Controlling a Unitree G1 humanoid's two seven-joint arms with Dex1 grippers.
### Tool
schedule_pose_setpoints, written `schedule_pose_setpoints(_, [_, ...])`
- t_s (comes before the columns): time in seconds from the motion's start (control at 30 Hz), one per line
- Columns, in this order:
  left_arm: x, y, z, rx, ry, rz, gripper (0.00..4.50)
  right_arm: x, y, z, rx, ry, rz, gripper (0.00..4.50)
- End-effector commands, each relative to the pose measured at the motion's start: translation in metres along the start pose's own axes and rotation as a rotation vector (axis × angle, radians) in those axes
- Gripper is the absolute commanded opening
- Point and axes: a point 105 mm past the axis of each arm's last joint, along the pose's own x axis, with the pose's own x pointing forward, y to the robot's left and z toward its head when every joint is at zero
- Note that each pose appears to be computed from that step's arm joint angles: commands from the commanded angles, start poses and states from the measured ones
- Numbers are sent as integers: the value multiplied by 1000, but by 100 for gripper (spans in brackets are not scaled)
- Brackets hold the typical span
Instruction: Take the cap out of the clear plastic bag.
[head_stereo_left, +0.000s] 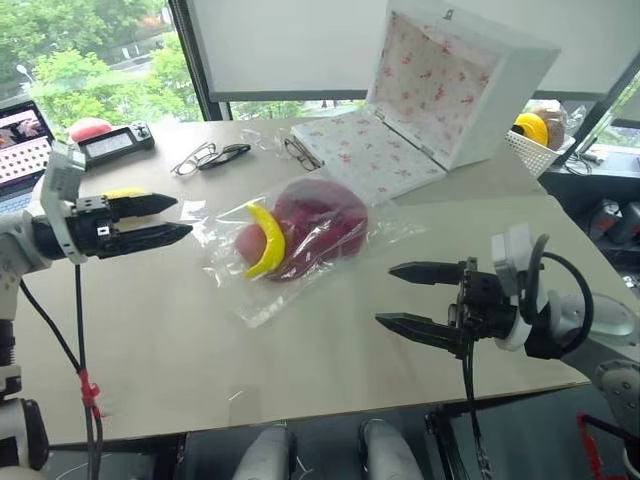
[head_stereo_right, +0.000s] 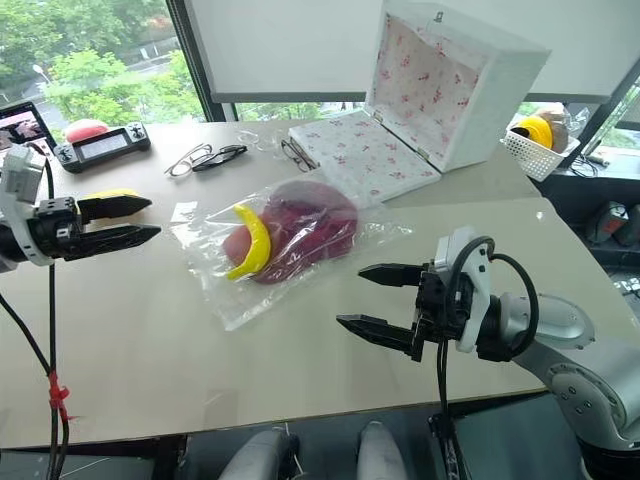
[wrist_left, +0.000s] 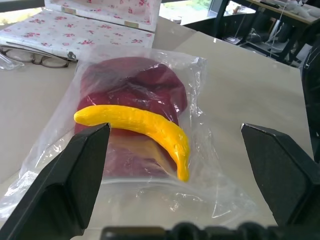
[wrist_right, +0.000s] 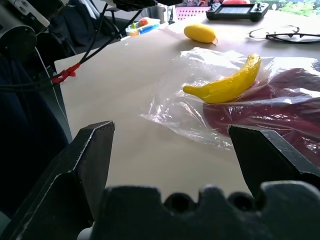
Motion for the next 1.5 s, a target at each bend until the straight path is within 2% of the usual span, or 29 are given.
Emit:
schedule_pose_setpoints(0.03, [21, -10, -3, 42, 4, -22, 449, -1, 2, 7, -32, -16, 15, 439])
schedule_pose_setpoints(0.1, [56, -5, -26, 0, -5, 85, 449, -1, 0, 5, -32, -9, 8, 439])
schedule_pose_setpoints(0.17, [77, -1, -42, -38, -2, 187, 449, -1, 0, 3, -33, 0, 4, 439])
schedule_pose_setpoints(0.3, [90, 9, -61, -32, 22, 357, 449, -2, 1, 3, -35, 5, 1, 439])
schedule_pose_setpoints(0.5, [108, -16, -101, 60, 173, 324, 449, -1, -1, 4, -42, -3, -21, 439])
schedule_pose_setpoints(1.0, [115, -17, -113, 26, 211, 340, 449, 1, 1, 3, -53, -5, -37, 439])
schedule_pose_setpoints(1.1, [116, -17, -112, 21, 206, 340, 380, 1, 1, 2, -58, 1, -41, 450])
schedule_pose_setpoints(1.23, [117, -15, -110, 18, 204, 343, 235, -1, -6, -6, -73, 35, -83, 450])
schedule_pose_setpoints(1.3, [117, -16, -109, 13, 202, 339, 178, -3, -9, -8, -80, 46, -103, 450])
schedule_pose_setpoints(1.5, [117, -15, -108, 8, 194, 344, 178, -4, -12, -11, -89, 55, -117, 450])
